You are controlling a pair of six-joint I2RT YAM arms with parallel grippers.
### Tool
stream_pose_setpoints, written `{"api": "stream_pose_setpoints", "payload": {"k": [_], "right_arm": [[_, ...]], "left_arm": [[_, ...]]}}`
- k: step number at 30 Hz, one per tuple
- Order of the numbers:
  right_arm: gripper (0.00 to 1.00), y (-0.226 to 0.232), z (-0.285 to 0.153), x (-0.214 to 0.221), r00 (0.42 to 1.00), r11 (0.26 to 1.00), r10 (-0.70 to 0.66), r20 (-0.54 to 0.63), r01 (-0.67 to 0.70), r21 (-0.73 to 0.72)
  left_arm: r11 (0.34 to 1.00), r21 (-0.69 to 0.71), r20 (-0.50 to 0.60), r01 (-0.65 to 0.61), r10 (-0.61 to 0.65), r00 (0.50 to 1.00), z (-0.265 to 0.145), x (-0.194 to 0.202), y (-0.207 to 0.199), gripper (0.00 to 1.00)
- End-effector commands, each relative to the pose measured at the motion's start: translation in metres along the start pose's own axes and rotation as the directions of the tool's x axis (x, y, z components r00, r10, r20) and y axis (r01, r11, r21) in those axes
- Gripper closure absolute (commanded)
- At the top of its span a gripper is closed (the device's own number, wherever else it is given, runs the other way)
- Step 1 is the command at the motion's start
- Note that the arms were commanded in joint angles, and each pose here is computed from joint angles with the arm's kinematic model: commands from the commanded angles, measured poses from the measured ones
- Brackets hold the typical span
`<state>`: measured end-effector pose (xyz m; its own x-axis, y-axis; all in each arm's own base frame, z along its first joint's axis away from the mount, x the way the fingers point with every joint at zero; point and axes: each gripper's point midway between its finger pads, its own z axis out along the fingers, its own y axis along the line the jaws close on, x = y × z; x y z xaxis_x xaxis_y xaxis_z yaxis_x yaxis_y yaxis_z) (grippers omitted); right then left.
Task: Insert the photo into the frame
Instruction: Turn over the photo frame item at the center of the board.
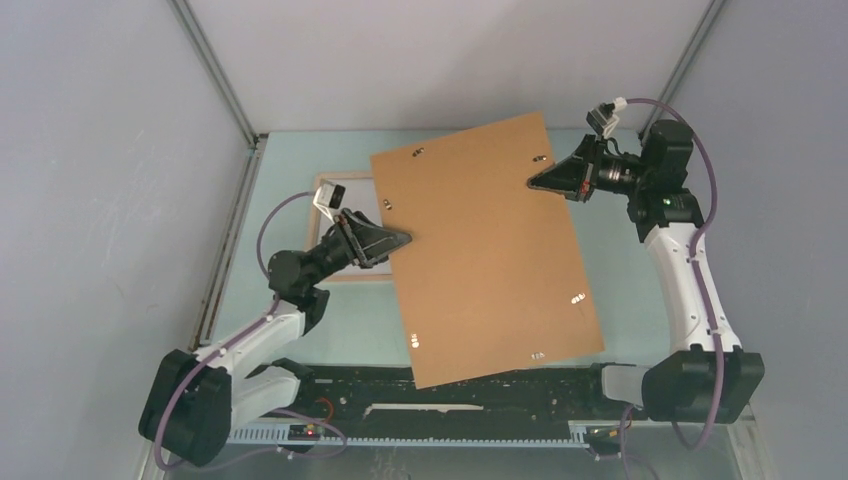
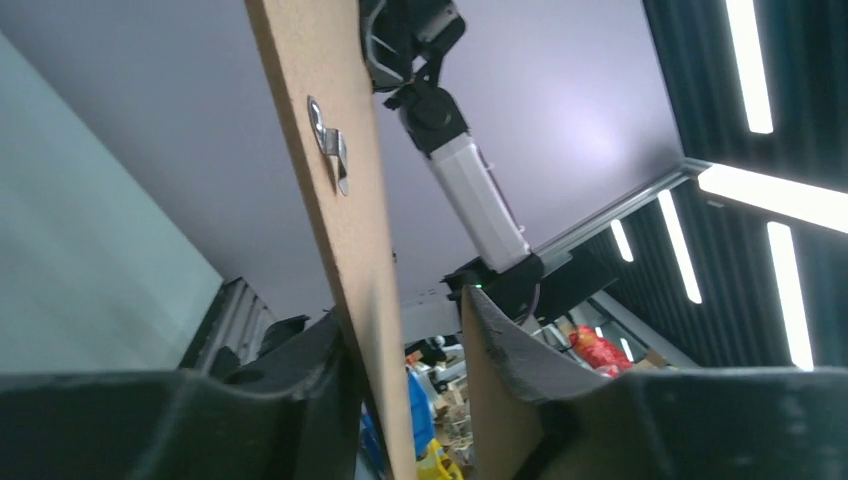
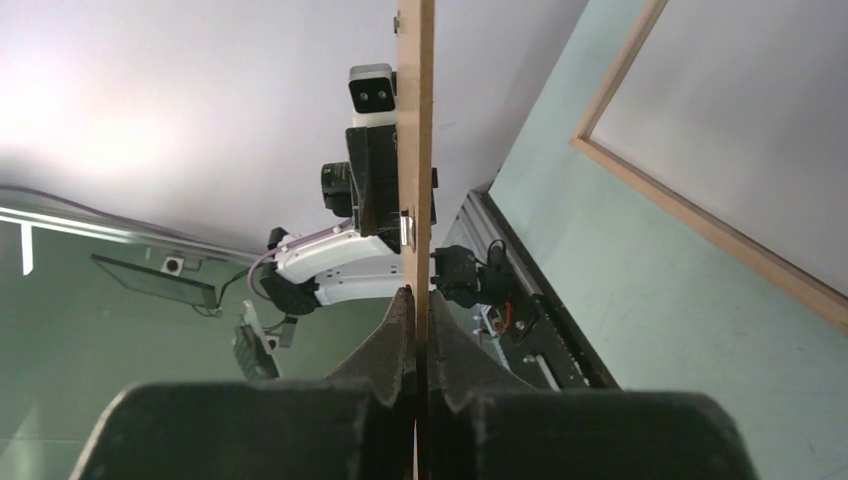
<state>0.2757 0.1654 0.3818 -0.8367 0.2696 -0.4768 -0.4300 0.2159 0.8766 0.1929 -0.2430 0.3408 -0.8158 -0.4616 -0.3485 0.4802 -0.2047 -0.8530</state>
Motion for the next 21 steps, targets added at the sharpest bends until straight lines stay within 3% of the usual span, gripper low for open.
{"api": "stream_pose_setpoints", "payload": {"k": [1, 7, 9, 11, 15, 19, 21], "right_arm": [[1.00, 0.007, 0.005, -0.012, 0.999, 0.999, -0.028, 0.024, 0.029, -0.016], [1.00, 0.001, 0.012, -0.014, 0.999, 1.000, -0.030, 0.044, 0.030, 0.009], [0.96, -0.006, 0.014, -0.016, 0.998, 0.999, -0.019, 0.052, 0.017, 0.029], [0.82, -0.020, 0.016, -0.017, 0.998, 0.997, 0.004, 0.068, -0.009, 0.075], [0.30, -0.071, -0.007, -0.026, 0.984, 0.955, 0.096, 0.152, -0.134, 0.263], [0.01, -0.098, -0.044, -0.040, 0.962, 0.913, 0.093, 0.257, -0.186, 0.364], [0.00, -0.110, -0.062, -0.042, 0.951, 0.882, 0.079, 0.300, -0.207, 0.423]], "left_arm": [[0.977, 0.187, 0.005, -0.102, 0.103, 0.995, -0.004, 0.003, -0.054, 0.68], [0.998, 0.031, 0.033, -0.051, 0.050, 0.998, 0.003, -0.007, -0.024, 0.99], [0.998, -0.030, 0.042, -0.058, 0.059, 0.997, 0.004, -0.010, -0.014, 1.00], [0.991, -0.124, 0.073, -0.053, 0.062, 0.995, 0.004, -0.017, 0.001, 1.00], [0.939, -0.340, 0.183, -0.059, 0.127, 0.975, -0.010, -0.041, 0.023, 1.00], [0.884, -0.461, 0.249, -0.077, 0.212, 0.945, -0.021, -0.073, 0.022, 1.00], [0.875, -0.483, 0.315, -0.031, 0.207, 0.926, -0.030, -0.092, 0.025, 1.00]]}}
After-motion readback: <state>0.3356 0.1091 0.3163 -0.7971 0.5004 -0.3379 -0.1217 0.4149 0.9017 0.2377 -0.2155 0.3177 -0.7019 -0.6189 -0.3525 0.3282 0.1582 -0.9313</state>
